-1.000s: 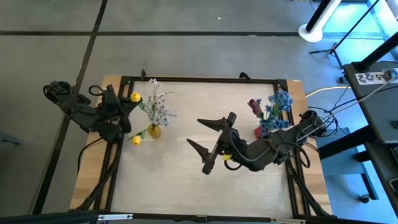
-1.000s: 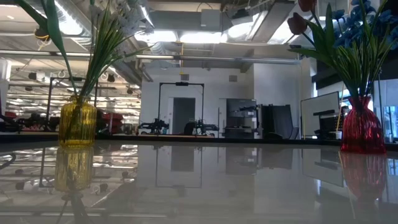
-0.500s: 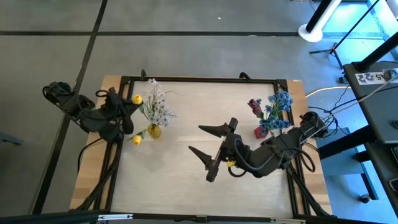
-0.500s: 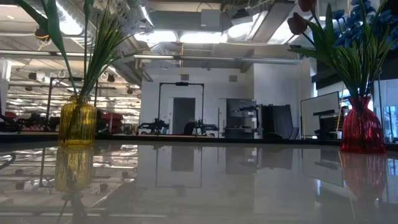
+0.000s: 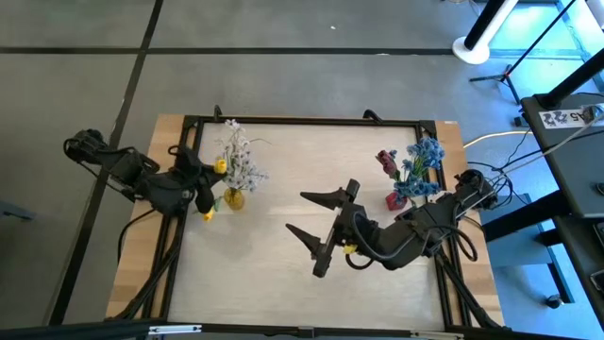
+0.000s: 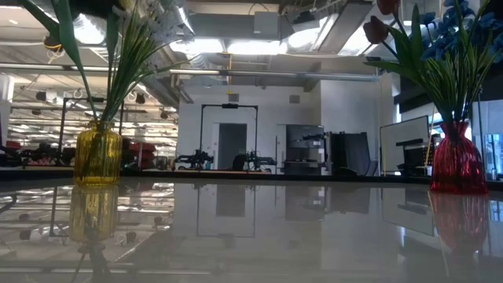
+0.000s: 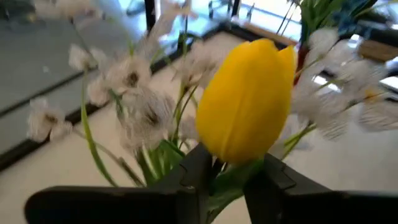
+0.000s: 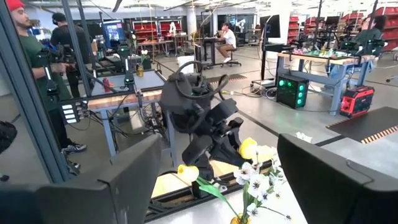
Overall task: Sort flowers into vase by color
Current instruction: Put the yellow flower into the yellow vase, then return to Home Position
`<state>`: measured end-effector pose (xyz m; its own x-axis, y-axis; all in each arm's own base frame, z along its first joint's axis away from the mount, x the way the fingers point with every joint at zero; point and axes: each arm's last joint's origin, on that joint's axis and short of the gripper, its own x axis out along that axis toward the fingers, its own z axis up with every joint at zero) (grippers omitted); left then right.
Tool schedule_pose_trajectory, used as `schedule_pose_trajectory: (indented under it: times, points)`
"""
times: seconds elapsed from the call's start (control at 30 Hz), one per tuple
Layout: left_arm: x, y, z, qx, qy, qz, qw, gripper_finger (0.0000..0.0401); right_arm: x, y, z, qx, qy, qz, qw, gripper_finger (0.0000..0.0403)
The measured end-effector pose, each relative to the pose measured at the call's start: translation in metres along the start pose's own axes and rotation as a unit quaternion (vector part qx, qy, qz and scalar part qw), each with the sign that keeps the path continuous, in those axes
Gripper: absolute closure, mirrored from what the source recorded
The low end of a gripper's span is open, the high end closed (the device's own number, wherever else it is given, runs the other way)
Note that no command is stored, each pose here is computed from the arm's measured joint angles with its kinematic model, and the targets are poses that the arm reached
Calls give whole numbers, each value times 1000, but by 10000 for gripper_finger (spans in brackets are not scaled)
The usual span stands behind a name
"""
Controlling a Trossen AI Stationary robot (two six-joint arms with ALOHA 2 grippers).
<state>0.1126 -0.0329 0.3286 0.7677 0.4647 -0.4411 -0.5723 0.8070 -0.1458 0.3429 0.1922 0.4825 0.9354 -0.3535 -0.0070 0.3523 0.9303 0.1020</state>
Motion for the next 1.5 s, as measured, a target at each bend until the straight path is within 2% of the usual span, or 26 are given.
schedule_pose_trajectory:
  times: [0.23, 0.5, 0.63, 0.83, 1.07, 1.17, 1.23, 1.33, 1.5]
  points:
    - [2, 13, 8, -36, 83, -11, 996, 280, 0, -1, -8, 3, 30, 0, 1000, 84]
    - [-7, 27, 15, -54, 179, -27, 982, 239, -6, -4, -16, 20, 72, 4, 997, 84]
    - [-10, 32, 13, -30, 212, -17, 977, 230, -9, -8, -14, 13, 81, 8, 997, 84]
    - [-24, 32, 35, -23, 172, -28, 984, 228, -19, -18, -3, 9, 98, 50, 994, 84]
    - [-45, 39, 48, -14, 276, -12, 961, 228, -36, -37, 4, -24, 153, 97, 983, 84]
    - [-55, 40, 58, -33, 258, -42, 965, 228, -44, -46, 7, -41, 172, 97, 979, 84]
    - [-63, 43, 67, -54, 232, -53, 970, 228, -46, -53, 6, -60, 180, 76, 979, 84]
    - [-74, 47, 77, -85, 203, -56, 974, 228, -41, -63, 3, -81, 189, 38, 978, 84]
    - [-85, 51, 88, -122, 169, -72, 975, 228, -25, -70, -1, -93, 184, 17, 978, 84]
